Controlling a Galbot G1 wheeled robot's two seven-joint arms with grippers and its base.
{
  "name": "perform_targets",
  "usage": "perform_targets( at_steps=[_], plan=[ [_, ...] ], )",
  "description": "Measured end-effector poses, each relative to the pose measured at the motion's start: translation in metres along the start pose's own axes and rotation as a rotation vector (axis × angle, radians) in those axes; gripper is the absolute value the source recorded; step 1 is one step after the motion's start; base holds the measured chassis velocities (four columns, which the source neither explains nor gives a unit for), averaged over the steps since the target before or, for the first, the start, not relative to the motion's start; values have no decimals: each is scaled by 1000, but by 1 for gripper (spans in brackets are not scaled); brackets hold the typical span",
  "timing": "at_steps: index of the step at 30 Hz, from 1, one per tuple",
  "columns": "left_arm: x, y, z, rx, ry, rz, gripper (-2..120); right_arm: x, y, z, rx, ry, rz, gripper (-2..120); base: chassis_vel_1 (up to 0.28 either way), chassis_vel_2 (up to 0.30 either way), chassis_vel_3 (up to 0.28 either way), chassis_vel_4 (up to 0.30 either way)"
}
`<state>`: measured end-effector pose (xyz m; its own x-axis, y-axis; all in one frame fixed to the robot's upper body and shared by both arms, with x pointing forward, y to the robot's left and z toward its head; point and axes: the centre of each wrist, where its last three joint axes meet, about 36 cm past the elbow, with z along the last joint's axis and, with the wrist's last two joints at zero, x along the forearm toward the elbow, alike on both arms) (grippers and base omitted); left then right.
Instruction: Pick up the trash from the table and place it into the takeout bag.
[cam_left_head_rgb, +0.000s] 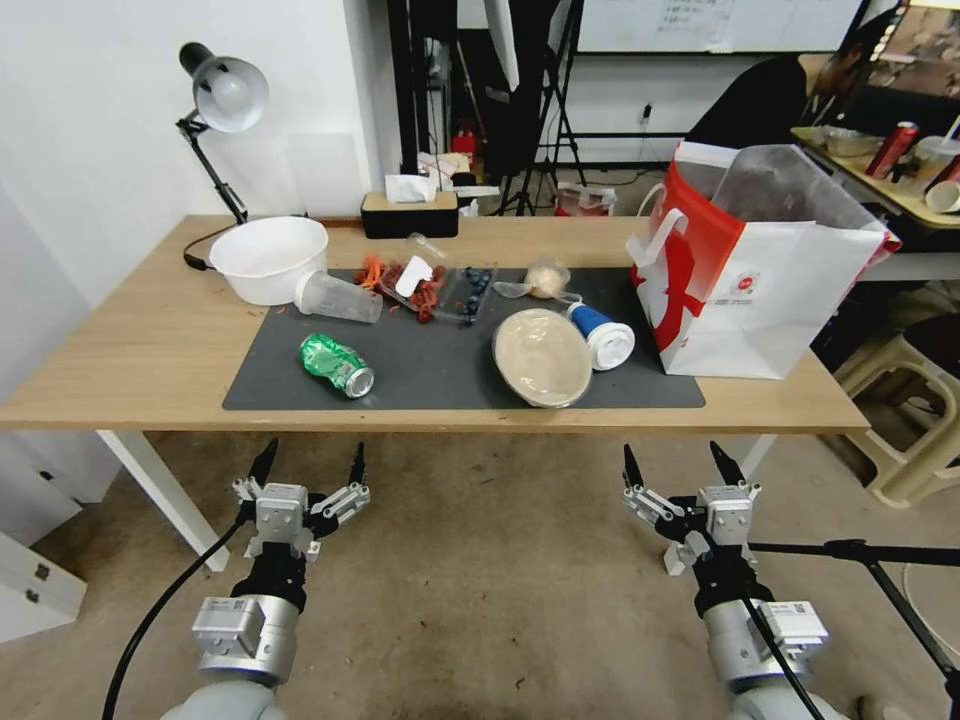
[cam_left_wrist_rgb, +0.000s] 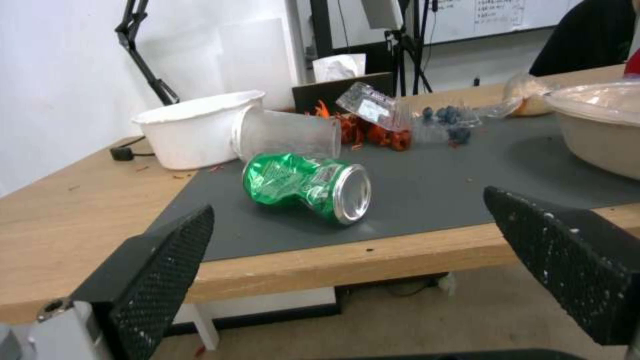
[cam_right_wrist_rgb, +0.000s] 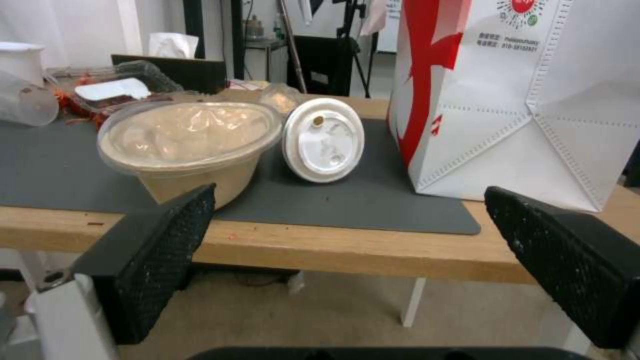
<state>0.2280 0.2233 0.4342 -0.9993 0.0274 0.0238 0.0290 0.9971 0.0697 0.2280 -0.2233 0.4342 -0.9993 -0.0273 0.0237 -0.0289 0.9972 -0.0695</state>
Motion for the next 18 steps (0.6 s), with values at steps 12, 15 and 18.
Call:
perform_targets(
  at_steps=[12, 15, 18],
  plan=[
    [0, 0, 0, 0, 0, 0, 100, 0, 0, 0, 0, 0, 0, 100, 0, 0, 0, 0],
    [0, 0, 0, 0, 0, 0, 100, 0, 0, 0, 0, 0, 0, 100, 0, 0, 0, 0],
    [0, 0, 0, 0, 0, 0, 100, 0, 0, 0, 0, 0, 0, 100, 0, 0, 0, 0]
  ],
)
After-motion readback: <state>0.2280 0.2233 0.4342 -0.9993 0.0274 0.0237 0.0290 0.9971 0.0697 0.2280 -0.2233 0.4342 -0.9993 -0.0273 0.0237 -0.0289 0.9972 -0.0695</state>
